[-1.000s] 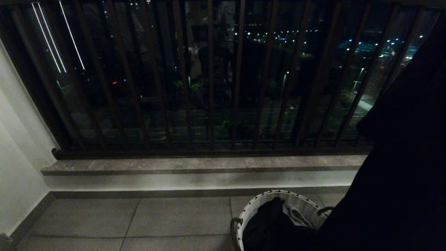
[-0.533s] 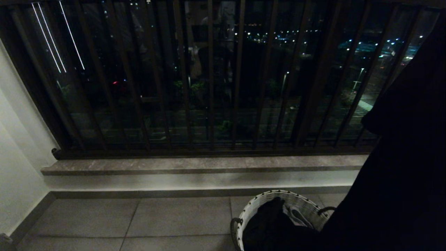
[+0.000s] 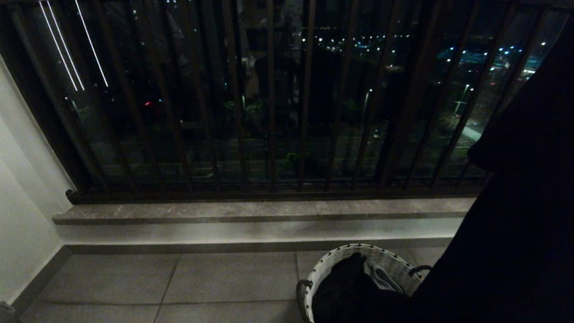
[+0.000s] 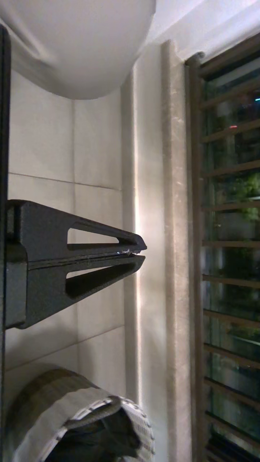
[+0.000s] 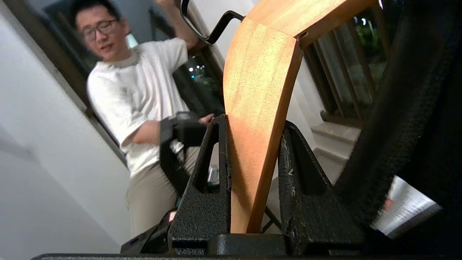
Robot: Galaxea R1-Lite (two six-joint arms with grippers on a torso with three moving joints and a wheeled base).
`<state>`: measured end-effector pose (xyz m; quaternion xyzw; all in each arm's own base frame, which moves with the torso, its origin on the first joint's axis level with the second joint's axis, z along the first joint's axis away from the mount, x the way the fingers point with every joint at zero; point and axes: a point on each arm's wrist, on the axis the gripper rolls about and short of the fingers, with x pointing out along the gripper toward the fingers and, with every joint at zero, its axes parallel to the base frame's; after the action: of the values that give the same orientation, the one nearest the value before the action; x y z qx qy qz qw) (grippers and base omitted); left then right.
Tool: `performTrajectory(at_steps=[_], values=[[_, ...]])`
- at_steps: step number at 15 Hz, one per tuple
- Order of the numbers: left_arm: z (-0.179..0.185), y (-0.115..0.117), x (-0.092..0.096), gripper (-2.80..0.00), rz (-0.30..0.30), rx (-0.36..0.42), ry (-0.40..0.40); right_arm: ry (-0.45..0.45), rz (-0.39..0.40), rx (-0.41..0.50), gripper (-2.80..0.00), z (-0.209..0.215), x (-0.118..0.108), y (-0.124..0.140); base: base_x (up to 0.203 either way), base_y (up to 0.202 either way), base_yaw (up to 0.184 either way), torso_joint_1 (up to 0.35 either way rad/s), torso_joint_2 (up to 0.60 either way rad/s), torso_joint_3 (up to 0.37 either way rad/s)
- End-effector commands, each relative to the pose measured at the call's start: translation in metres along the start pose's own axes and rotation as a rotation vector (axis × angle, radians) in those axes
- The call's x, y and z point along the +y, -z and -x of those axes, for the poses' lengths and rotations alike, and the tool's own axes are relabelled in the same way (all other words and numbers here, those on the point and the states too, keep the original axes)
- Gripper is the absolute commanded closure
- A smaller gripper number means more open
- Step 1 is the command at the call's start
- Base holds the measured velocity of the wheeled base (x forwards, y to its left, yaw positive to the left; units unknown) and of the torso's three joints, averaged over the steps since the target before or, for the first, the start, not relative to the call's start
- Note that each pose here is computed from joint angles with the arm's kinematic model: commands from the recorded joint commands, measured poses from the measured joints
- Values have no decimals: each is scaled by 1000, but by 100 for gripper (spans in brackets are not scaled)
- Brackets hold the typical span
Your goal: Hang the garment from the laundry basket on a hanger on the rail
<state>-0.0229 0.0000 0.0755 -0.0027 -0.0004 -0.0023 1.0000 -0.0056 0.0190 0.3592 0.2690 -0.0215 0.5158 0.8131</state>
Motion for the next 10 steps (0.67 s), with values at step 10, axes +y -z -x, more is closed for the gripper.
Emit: performTrajectory(at_steps=[10], values=[[0,0,0,0,1,-2,0,-10,12,1,0,1,4,1,0,0,0,55,-434,-363]])
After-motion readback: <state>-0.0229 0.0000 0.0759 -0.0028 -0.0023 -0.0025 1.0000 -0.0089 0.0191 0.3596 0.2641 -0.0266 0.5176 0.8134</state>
